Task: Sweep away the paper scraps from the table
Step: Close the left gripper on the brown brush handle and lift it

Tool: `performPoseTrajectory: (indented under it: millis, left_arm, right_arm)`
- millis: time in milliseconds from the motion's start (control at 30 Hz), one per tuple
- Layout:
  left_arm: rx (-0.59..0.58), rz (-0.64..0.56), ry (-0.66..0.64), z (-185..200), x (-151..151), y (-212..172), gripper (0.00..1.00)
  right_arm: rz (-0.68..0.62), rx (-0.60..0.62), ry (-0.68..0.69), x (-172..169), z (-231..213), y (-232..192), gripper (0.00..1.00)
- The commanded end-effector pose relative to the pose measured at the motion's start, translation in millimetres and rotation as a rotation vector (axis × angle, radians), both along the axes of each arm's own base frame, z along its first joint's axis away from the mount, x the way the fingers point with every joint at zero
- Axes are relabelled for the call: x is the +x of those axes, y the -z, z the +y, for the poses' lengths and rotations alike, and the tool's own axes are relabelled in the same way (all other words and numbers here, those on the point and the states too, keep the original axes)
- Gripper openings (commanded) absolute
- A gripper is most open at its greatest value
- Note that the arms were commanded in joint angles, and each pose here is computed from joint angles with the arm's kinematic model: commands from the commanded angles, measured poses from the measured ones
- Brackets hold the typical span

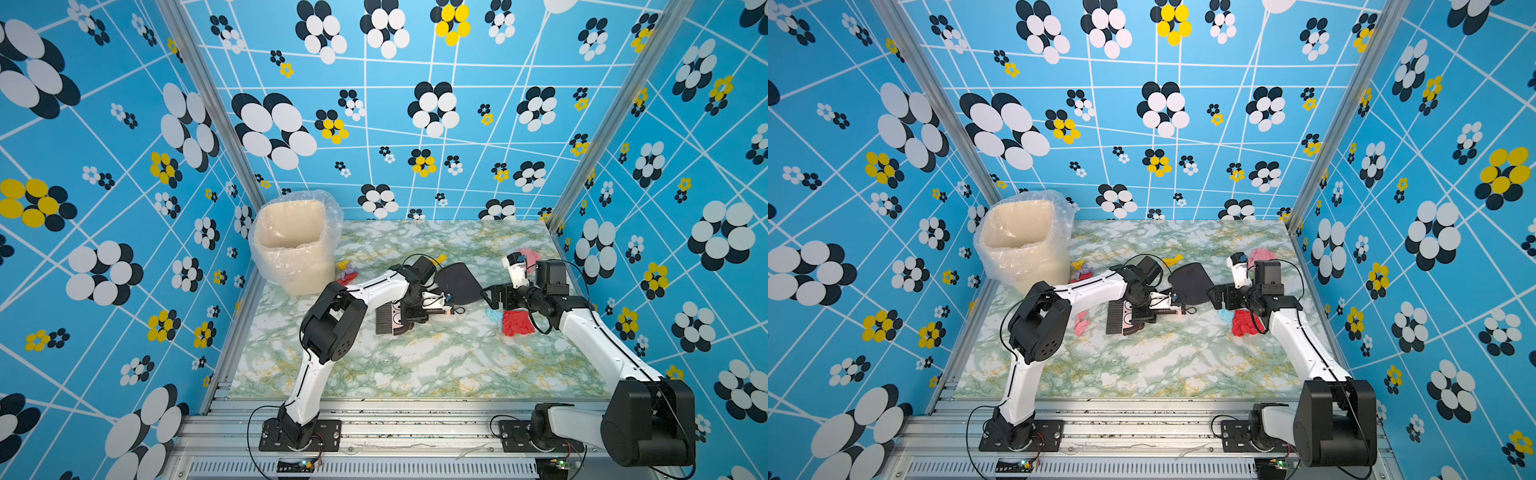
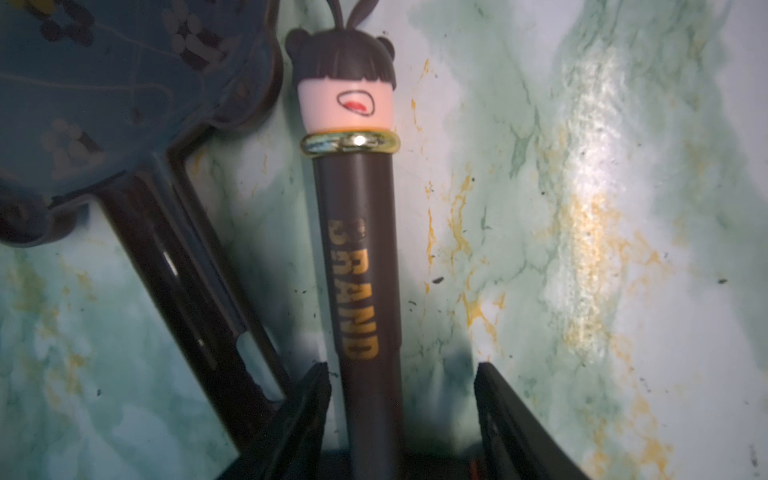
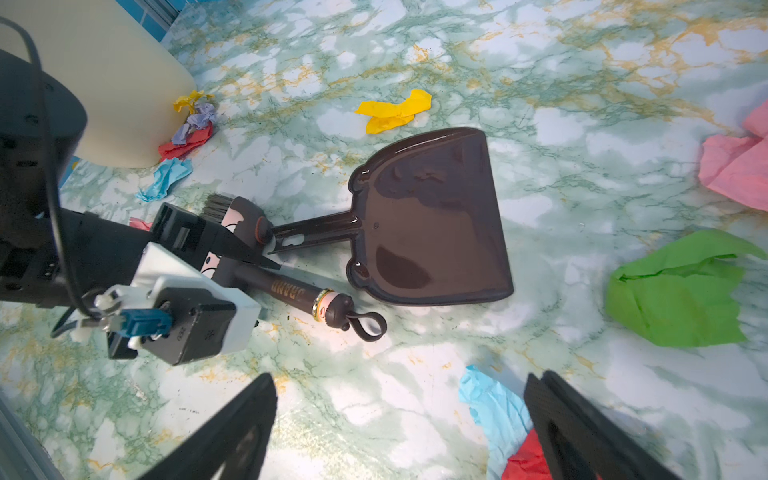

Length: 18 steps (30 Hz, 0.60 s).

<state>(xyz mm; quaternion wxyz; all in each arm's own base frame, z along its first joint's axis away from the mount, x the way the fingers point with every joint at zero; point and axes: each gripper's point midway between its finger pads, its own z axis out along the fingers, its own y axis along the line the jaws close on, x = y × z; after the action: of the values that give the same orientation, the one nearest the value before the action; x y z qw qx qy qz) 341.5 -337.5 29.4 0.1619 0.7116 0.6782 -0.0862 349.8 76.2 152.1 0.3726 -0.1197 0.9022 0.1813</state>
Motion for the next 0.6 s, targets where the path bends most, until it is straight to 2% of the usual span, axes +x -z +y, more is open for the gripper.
performPoseTrajectory:
  millis: [0, 267, 400, 567]
  left_arm:
    - [-0.002, 0.046, 0.001, -5, -5, 3, 0.59]
    - [0.018, 0.058, 0.005, -5, -5, 10, 0.58]
    - [0.022, 0.063, -0.001, -5, -4, 12, 0.55]
    - [0.027, 0.079, 0.0, -4, -6, 14, 0.47]
  right_arm:
    - [0.009, -0.004, 0.003, 1, 1, 6, 0.99]
    - [0.011, -0.009, 0.006, 2, 0, 6, 0.99]
    - [0.004, -0.011, 0.003, 1, 0, 5, 0.99]
    - [0.007, -0.01, 0.003, 1, 0, 6, 0.99]
